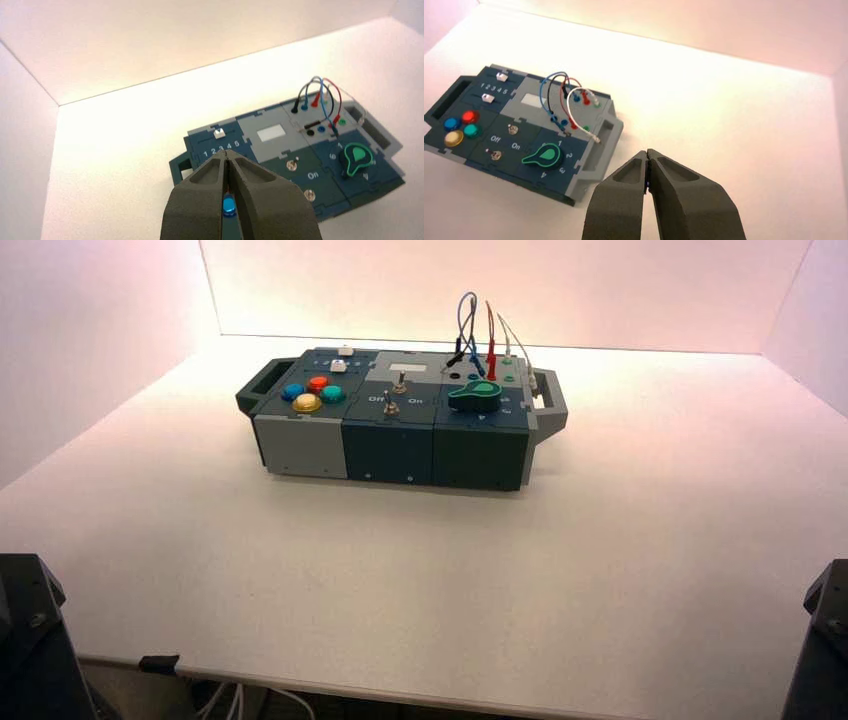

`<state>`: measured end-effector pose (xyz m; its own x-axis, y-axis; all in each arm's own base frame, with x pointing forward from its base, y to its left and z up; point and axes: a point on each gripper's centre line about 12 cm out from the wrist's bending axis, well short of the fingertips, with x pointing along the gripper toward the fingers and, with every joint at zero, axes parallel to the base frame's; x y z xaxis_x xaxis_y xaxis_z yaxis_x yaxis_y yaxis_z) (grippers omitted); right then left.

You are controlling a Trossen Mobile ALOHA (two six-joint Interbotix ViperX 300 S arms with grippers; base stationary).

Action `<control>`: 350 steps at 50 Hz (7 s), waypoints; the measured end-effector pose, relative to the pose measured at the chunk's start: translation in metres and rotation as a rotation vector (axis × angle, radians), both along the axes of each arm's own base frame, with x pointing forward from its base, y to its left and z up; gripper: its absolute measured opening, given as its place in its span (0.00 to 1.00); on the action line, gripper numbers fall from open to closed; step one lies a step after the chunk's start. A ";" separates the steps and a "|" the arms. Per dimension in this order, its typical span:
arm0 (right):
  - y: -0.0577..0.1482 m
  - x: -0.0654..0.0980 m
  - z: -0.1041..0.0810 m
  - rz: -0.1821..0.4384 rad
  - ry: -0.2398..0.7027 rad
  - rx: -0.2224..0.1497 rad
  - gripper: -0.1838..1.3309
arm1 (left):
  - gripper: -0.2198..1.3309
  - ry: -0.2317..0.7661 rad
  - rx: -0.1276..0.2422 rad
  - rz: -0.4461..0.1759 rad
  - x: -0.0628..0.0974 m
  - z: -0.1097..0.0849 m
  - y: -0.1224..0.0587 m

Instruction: Pull the red wire.

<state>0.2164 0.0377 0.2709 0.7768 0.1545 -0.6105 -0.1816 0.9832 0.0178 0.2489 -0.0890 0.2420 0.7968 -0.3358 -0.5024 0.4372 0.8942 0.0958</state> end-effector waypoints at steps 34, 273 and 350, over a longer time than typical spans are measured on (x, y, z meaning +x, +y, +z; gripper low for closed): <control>0.038 0.047 -0.005 0.160 0.159 -0.068 0.03 | 0.04 0.132 0.142 -0.231 -0.001 -0.019 -0.032; 0.147 0.177 -0.165 0.394 0.609 -0.282 0.44 | 0.04 0.109 0.145 -0.265 -0.008 -0.011 -0.035; 0.145 0.148 -0.120 0.504 0.743 -0.315 0.19 | 0.04 0.110 0.145 -0.269 -0.009 -0.010 -0.036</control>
